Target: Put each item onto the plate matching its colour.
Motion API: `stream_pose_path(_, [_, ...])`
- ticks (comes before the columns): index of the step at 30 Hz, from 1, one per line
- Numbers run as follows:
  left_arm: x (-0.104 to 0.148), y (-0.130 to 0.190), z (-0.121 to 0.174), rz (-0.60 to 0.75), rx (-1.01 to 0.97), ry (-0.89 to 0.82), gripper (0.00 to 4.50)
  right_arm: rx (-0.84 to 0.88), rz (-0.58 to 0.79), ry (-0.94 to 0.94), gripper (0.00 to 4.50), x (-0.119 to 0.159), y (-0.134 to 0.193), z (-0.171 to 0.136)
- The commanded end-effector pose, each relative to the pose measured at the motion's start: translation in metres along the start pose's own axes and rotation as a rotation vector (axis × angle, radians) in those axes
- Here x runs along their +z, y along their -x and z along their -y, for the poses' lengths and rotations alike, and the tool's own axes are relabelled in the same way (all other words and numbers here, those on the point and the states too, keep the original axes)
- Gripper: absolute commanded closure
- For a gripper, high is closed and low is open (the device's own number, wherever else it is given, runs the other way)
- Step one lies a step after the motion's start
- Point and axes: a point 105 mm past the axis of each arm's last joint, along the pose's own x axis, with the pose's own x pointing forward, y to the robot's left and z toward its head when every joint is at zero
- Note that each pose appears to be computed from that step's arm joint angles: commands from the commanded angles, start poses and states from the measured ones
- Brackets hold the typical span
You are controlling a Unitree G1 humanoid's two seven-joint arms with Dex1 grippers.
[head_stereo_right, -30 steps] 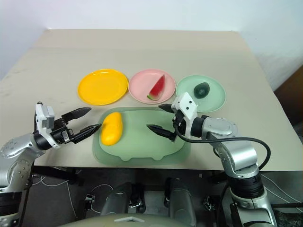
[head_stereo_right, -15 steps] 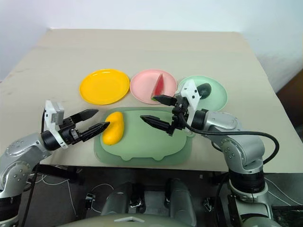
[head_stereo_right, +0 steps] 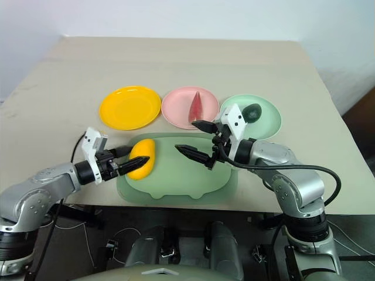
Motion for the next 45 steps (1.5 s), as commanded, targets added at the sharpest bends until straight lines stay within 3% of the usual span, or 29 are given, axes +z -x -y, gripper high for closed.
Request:
stream_pose_path(1, [-0.032,0.005,-0.028,-0.076,0.102,0.036,0.0,-0.004,0.025,0.038,0.04,0.011,0.001,0.0])
stream_pose_path(7, [-0.043,0.014,-0.031,-0.053,0.066,0.036,0.0,-0.016,0.026,0.04,0.04,0.012,0.003,0.002])
stream_pose_path(8, [-0.038,0.019,-0.028,-0.053,0.057,0.022,0.0,-0.017,0.025,0.04,0.04,0.012,0.003,0.002])
stream_pose_path(14, [-0.006,0.033,-0.009,-0.013,0.006,0.036,1.17,-0.019,0.023,0.038,0.0,0.009,0.004,0.003])
stream_pose_path(20, [0.004,0.022,-0.002,-0.004,-0.001,0.03,1.21,-0.021,0.018,0.037,0.0,0.005,0.005,0.004])
stream_pose_path(25, [0.052,-0.003,0.002,0.095,0.011,-0.039,1.23,-0.018,0.022,0.036,0.0,0.002,0.005,0.003])
stream_pose_path(33, [0.119,0.006,-0.033,0.247,0.203,-0.114,1.23,0.002,0.032,0.044,0.0,0.002,0.008,-0.001])
stream_pose_path(39, [0.131,0.002,-0.058,0.21,0.3,-0.242,1.23,-0.001,0.019,0.057,0.0,0.0,0.008,-0.002])
stream_pose_path(45, [0.124,-0.012,-0.091,0.13,0.374,-0.259,1.23,-0.01,0.018,0.054,0.0,-0.001,0.006,0.0])
